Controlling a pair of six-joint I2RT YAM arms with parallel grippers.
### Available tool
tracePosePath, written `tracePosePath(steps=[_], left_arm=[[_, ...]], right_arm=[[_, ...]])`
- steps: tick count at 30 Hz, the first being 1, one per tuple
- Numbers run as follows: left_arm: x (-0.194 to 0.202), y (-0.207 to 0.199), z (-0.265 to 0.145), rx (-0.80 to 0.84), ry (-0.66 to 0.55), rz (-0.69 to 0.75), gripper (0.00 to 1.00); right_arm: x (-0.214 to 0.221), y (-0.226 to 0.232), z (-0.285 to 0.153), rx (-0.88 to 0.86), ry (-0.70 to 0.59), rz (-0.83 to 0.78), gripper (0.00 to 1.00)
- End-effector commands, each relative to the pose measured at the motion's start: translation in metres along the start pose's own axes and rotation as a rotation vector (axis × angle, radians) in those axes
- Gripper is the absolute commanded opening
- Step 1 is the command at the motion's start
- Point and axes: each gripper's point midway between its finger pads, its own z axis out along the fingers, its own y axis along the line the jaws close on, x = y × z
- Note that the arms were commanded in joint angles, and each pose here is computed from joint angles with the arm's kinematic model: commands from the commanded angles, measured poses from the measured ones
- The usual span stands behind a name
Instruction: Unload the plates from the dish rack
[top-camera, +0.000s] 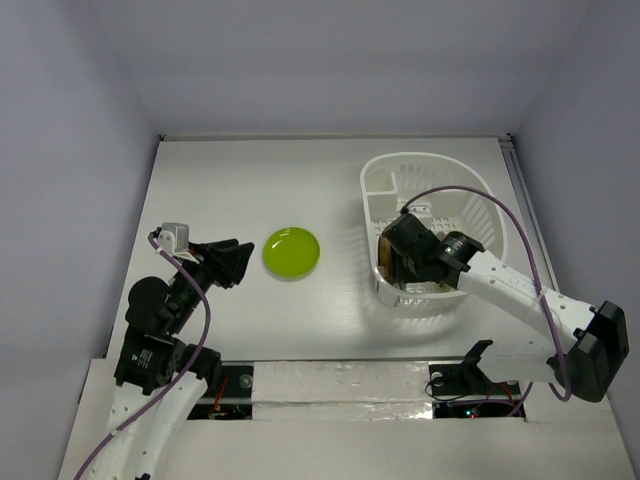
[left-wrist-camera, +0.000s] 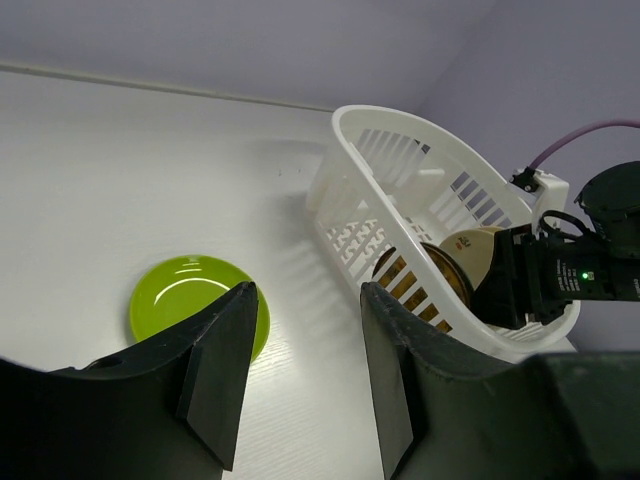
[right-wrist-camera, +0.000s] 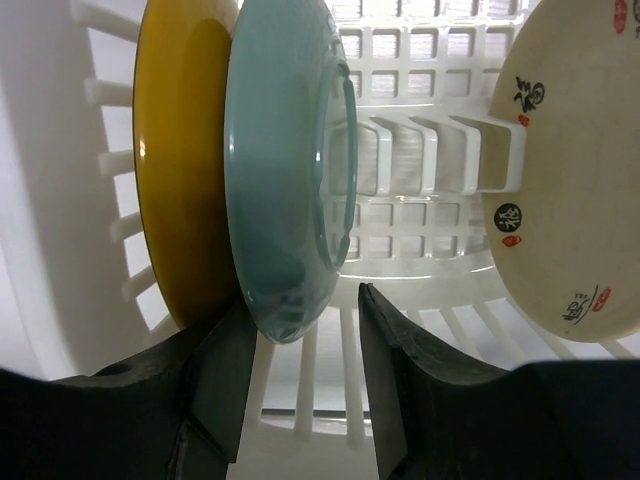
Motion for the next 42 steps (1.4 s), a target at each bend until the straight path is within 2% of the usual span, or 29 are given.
tracePosePath(steps=[1,8,16,29,37,42], left_arm=[[-0.015,-0.009,-0.001,0.032,-0.053,0.006,0.43],[-0.013,-0.008,0.0,0.032,-0.047,0.005,0.43],[-0.014,-0.008,-0.001,0.032,-0.05,0.005,0.43],[-0.014,-0.01,-0.001,0.039,-0.051,0.005,0.43],[-0.015,-0.01,-0.001,0.037,-0.05,0.006,0.43],[-0.013,-0.01,0.0,0.04,-0.046,0.004,0.43]], right_arm=[[-0.012,-0.005,0.003,0.053,-0.053,0.016,0.49],[-0.031,-0.031,-0.001,0.168,-0.142,0.087,0.42],[-0.045,-0.027,0.01,0.21,-0.165,0.072,0.34],[-0.065,-0.043,0.003,0.362,-0.191,-0.002,0.0],[-0.075,-0.047,0.003,0.426,-0.185,-0.08,0.0],[-0.091,-0.052,-0.012,0.459,-0.232,-0.067,0.0]])
